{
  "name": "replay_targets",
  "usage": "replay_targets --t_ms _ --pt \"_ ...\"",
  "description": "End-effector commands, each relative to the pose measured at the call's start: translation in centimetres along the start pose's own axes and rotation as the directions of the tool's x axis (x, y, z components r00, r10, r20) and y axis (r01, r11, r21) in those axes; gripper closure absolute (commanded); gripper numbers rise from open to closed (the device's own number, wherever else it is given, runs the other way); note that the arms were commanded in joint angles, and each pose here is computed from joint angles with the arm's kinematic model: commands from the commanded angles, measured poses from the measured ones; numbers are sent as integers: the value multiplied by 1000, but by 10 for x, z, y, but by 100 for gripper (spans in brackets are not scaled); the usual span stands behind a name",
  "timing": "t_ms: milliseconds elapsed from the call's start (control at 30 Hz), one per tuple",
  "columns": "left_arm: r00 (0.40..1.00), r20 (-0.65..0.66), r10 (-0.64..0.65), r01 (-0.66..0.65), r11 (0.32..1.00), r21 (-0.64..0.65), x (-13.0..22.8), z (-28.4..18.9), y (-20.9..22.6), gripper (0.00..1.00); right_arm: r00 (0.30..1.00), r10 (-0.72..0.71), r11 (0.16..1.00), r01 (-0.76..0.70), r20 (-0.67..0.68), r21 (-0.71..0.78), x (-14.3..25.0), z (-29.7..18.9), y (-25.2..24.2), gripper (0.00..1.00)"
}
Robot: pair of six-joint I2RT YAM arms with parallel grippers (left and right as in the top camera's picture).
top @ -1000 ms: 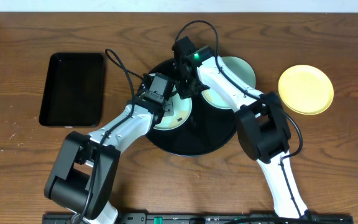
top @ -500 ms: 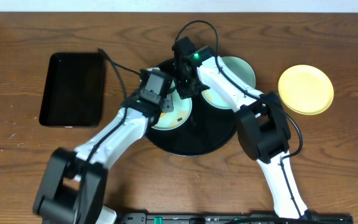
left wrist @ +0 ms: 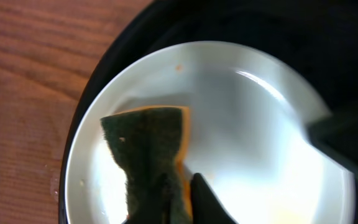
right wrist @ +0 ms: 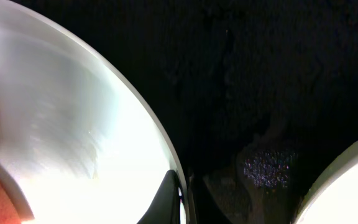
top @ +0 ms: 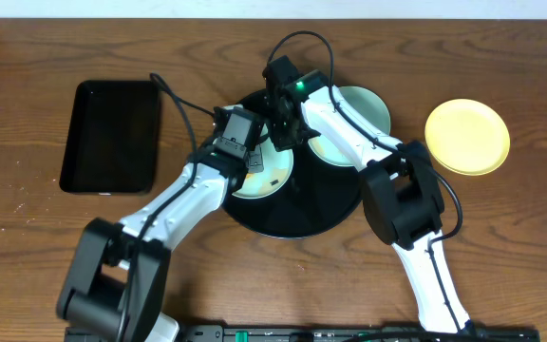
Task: Clean dirty plates on tray and stack at the side
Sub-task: 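Keep scrubbing the green plate's sauce smear with the left-held sponge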
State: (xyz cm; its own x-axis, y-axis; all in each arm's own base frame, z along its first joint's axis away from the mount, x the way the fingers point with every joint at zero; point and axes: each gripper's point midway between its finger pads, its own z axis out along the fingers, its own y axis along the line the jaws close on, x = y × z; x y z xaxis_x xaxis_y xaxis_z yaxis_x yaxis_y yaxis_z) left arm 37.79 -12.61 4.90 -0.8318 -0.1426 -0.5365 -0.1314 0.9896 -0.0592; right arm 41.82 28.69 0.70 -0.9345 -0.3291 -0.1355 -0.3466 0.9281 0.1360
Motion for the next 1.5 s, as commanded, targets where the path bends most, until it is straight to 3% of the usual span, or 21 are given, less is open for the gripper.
replay_targets --t_ms 0,233,500,1467 --pt "1000 9 5 -4 997 -79 1 9 14 92 998 1 1000 0 -66 14 20 18 7 98" --pt "999 32 -8 10 996 -87 -4 10 15 93 998 1 1000 0 -66 15 20 18 7 98" --pt "994 19 -110 111 989 -97 2 10 18 92 998 1 1000 0 -66 15 20 18 7 99" --pt "992 -24 -122 120 989 -89 14 23 14 92 998 0 1000 1 -66 15 20 18 6 98"
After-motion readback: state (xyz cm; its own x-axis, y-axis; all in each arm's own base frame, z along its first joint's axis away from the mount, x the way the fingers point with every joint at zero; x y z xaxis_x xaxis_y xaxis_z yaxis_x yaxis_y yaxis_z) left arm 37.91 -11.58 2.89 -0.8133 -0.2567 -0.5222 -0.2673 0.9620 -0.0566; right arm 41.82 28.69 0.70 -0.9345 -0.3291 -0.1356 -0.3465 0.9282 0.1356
